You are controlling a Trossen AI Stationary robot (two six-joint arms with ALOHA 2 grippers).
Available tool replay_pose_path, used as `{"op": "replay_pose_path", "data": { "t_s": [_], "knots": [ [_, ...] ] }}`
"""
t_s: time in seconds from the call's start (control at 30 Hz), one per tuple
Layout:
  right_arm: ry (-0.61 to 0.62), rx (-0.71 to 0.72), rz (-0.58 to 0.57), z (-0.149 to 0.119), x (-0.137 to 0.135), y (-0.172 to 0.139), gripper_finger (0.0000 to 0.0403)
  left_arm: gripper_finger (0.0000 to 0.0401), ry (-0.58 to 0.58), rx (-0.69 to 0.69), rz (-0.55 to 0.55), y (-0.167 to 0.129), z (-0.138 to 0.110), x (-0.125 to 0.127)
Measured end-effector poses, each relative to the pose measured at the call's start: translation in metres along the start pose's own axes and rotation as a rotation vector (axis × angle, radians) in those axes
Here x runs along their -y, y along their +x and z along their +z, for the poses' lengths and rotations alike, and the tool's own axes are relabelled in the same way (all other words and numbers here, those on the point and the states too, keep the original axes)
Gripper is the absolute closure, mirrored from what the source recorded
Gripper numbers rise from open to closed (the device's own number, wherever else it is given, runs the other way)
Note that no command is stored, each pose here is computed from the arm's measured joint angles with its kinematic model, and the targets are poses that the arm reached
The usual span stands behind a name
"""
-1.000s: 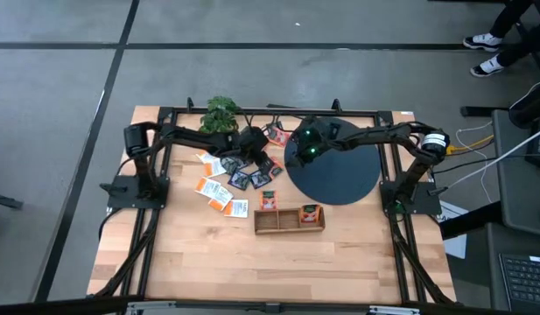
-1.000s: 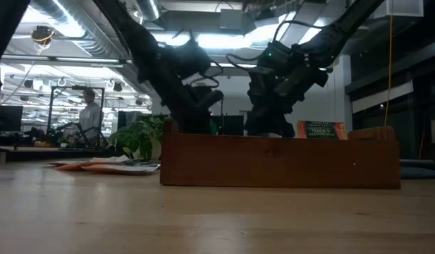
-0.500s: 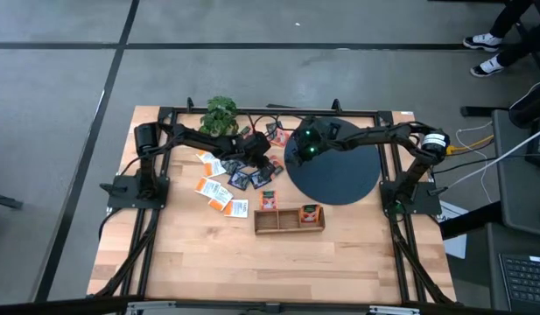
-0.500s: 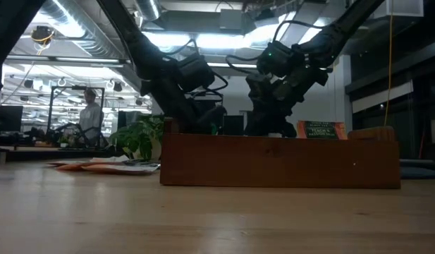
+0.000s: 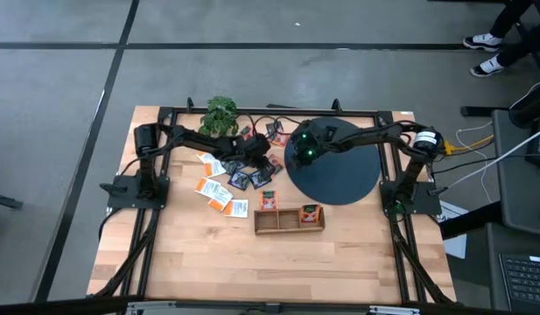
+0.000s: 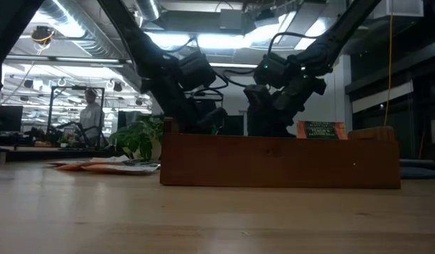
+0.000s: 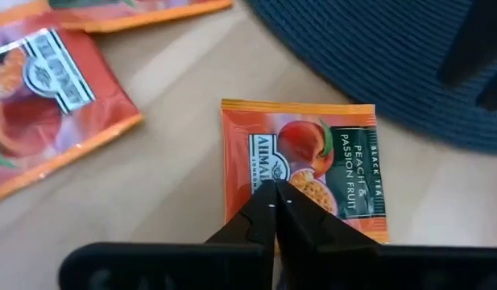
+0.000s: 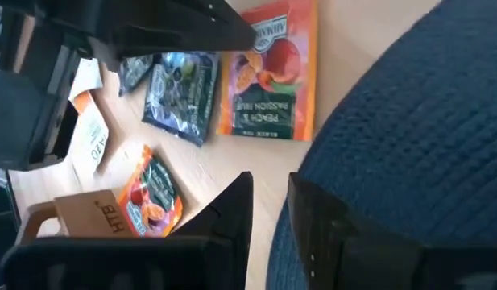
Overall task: Pick & Place Tea
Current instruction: Put the orange tea bag into the right section of the wooden organizer
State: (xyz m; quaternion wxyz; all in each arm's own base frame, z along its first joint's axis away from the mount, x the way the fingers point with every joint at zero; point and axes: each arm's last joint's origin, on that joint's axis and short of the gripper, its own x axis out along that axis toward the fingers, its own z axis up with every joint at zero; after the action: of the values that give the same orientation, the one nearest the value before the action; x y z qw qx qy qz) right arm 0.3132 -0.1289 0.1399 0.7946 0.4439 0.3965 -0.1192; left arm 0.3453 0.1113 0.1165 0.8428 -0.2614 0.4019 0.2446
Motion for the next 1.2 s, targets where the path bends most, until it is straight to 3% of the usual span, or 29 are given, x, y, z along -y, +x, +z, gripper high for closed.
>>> {"op": "replay_pose_path", "data": {
  "t_s": [0.3,1.0,1.2],
  "knots": [
    [-0.049,0.04,0.033,0.004,-0.003,0.0,0.0319,0.0398,0.049,0.044,0.104,-0.034,0.01,-0.003],
    [-0.013,0.074,0.058,0.008,-0.006,0.0,0.0319,0.0399,0.043,-0.09,0.059,-0.008,-0.006,-0.008],
    [0.013,0.107,0.011,0.009,-0.004,0.0,0.0319,0.0397,0.044,-0.098,0.065,-0.008,-0.007,-0.008]
  ]
}}
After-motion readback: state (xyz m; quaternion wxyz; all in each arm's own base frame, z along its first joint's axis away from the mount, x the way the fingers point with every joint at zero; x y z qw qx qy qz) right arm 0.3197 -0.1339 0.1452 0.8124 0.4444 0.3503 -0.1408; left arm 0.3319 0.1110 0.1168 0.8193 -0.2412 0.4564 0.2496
